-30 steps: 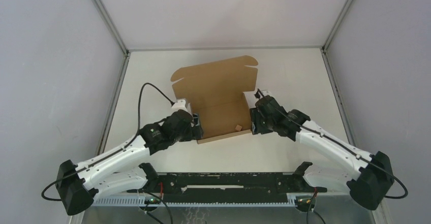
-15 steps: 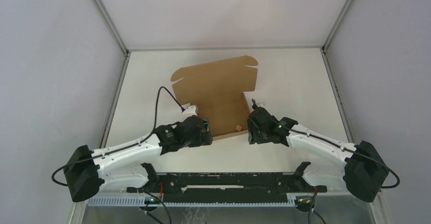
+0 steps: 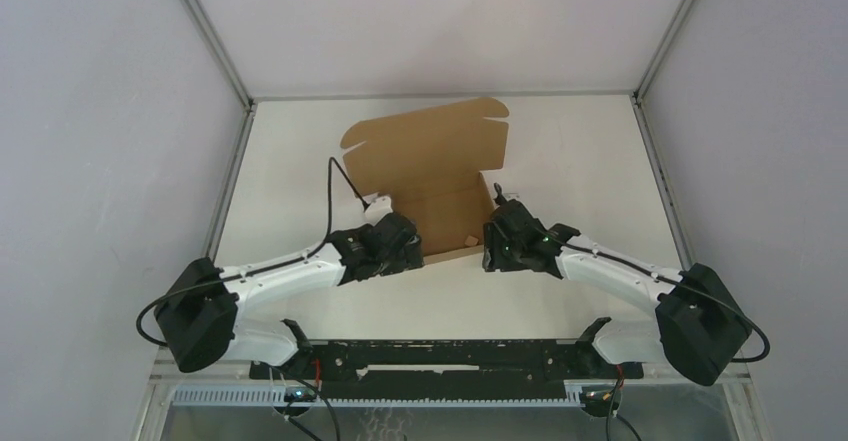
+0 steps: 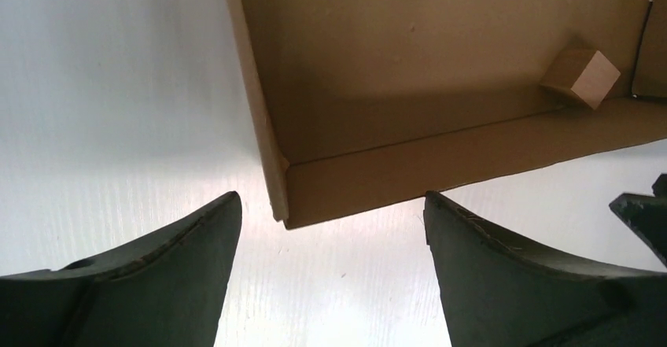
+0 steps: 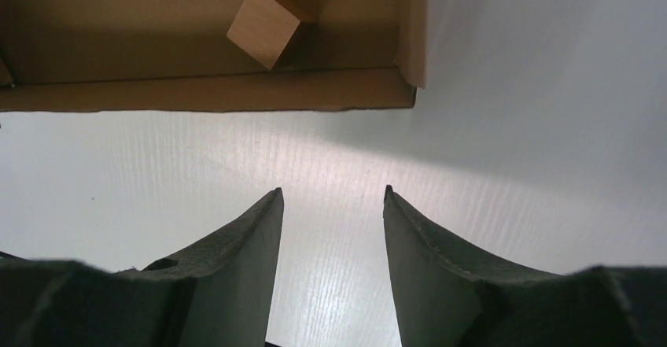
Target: Fold the paper box
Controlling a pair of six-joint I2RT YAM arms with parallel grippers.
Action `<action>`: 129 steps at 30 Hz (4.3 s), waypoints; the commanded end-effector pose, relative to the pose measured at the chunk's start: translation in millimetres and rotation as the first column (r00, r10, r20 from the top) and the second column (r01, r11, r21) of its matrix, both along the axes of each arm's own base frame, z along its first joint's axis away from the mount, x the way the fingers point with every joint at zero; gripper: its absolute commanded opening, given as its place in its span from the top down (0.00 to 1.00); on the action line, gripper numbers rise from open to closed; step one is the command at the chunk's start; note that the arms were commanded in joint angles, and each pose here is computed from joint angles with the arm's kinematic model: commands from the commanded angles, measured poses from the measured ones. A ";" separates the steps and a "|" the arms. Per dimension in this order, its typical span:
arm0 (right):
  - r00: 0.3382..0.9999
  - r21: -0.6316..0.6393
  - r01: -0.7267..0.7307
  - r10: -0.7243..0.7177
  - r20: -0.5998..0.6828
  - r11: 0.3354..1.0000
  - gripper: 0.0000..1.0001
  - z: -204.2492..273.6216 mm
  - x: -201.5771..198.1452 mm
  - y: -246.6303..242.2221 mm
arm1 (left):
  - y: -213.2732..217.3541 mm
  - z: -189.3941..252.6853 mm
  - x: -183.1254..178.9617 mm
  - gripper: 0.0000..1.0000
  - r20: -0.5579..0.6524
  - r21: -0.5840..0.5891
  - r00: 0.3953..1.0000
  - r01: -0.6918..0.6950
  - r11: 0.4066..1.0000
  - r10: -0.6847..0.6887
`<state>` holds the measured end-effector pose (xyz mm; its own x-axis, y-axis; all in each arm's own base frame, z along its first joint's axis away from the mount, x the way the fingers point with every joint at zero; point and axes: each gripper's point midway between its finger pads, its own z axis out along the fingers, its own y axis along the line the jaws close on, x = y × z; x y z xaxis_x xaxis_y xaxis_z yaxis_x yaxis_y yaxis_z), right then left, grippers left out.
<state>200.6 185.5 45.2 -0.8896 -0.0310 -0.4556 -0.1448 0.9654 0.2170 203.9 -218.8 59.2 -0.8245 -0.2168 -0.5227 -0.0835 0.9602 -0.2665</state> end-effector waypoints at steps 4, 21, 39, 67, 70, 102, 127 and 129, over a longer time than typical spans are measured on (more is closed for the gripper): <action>0.997 0.090 -0.026 0.020 0.075 0.996 0.42 16.1 21.9 5.1 | 0.1 25.3 44.4 0.10 0.074 0.046 0.994 -0.086 0.995 0.083; 0.996 0.182 -0.069 0.056 0.075 0.981 0.42 21.0 17.9 -11.4 | 17.0 20.4 70.6 0.09 0.089 0.185 0.982 -0.180 0.966 0.165; 0.993 0.179 -0.043 0.023 0.115 0.983 0.41 32.7 29.0 -14.9 | 38.9 73.0 65.8 0.07 0.221 0.063 0.968 -0.139 0.988 0.122; 0.988 0.157 -0.046 0.022 0.150 0.986 0.00 89.1 8.8 -10.9 | 35.7 -6.1 6.0 0.08 0.031 0.046 0.998 -0.060 0.997 0.059; 0.988 0.153 -0.011 -0.012 0.153 0.988 0.00 90.4 9.9 -15.9 | 30.6 -13.2 16.6 0.07 0.015 0.065 0.998 -0.061 0.996 0.060; 0.917 0.134 0.049 -0.098 0.388 0.990 0.42 155.2 95.4 -43.7 | 67.2 147.0 59.2 0.00 0.303 -0.063 0.952 0.057 0.996 -0.035; 0.731 0.046 -0.156 0.084 0.678 0.987 0.21 220.8 220.6 -61.9 | 111.5 235.7 206.7 0.02 0.580 0.151 0.797 0.098 0.984 -0.169; 0.723 0.014 -0.178 0.122 0.680 0.984 0.19 224.9 227.1 -61.2 | 110.0 240.7 211.1 0.02 0.588 0.178 0.781 0.126 0.976 -0.208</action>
<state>401.2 116.5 211.2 -0.5244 0.0011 -0.8514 -0.3011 0.9351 0.1867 394.4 -104.3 248.1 -0.4974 -0.0743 -0.8644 0.1082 0.9833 -0.1467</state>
